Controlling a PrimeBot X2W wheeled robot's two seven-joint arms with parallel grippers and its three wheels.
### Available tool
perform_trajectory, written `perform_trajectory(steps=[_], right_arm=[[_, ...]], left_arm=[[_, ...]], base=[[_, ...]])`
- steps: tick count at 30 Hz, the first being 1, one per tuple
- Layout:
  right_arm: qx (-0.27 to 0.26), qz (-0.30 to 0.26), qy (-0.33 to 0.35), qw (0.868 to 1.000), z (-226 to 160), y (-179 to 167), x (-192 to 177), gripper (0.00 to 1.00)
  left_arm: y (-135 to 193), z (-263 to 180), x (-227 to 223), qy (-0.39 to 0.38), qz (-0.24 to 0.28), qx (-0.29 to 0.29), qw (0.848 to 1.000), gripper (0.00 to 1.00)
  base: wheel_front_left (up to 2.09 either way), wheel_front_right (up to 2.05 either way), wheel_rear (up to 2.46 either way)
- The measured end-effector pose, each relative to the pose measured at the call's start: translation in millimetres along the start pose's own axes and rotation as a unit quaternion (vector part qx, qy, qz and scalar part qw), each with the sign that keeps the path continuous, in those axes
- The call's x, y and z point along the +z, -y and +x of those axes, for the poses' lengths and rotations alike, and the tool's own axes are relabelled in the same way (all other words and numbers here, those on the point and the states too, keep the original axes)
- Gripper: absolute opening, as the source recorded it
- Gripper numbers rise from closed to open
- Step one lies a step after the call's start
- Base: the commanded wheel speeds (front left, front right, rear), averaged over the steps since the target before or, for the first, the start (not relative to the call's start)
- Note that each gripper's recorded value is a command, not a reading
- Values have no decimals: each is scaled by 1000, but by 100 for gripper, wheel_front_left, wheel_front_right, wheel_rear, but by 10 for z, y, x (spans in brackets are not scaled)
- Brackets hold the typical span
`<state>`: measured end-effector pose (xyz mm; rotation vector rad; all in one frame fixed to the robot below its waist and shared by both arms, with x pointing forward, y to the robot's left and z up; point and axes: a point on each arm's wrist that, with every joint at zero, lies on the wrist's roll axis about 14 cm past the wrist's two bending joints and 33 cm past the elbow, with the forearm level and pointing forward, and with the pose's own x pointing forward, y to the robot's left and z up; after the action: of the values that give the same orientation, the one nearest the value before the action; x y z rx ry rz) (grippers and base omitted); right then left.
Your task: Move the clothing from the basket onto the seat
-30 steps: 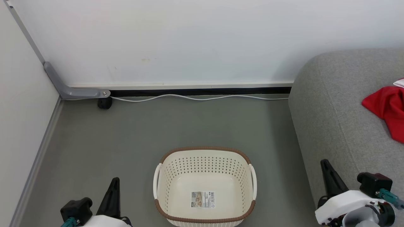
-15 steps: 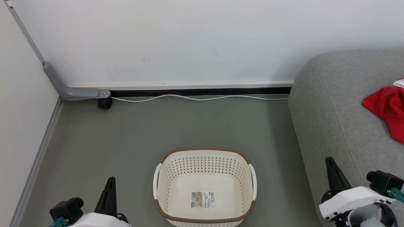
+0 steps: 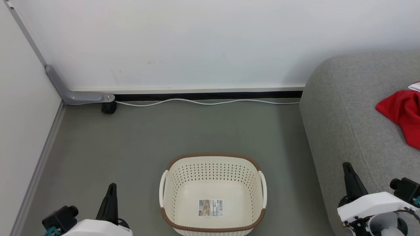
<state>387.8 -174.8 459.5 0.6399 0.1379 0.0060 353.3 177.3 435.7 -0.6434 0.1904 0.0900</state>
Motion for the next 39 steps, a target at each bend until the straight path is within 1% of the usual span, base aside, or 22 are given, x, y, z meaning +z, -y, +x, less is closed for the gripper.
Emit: perform_trajectory(steps=[11, 21, 39], right_arm=[[-9, 59, 3, 998, -11, 35, 44, 0], [-15, 115, 10, 993, -25, 62, 92, 0], [-15, 214, 20, 977, -28, 60, 176, 0]], left_arm=[[-8, 12, 25, -2, -60, 4, 998, 0], [-2, 27, 61, -2, -113, 3, 994, 0], [37, 63, 137, -2, -211, -5, 977, 0]], base=[[0, 0, 0], [0, 0, 0], [0, 0, 0]])
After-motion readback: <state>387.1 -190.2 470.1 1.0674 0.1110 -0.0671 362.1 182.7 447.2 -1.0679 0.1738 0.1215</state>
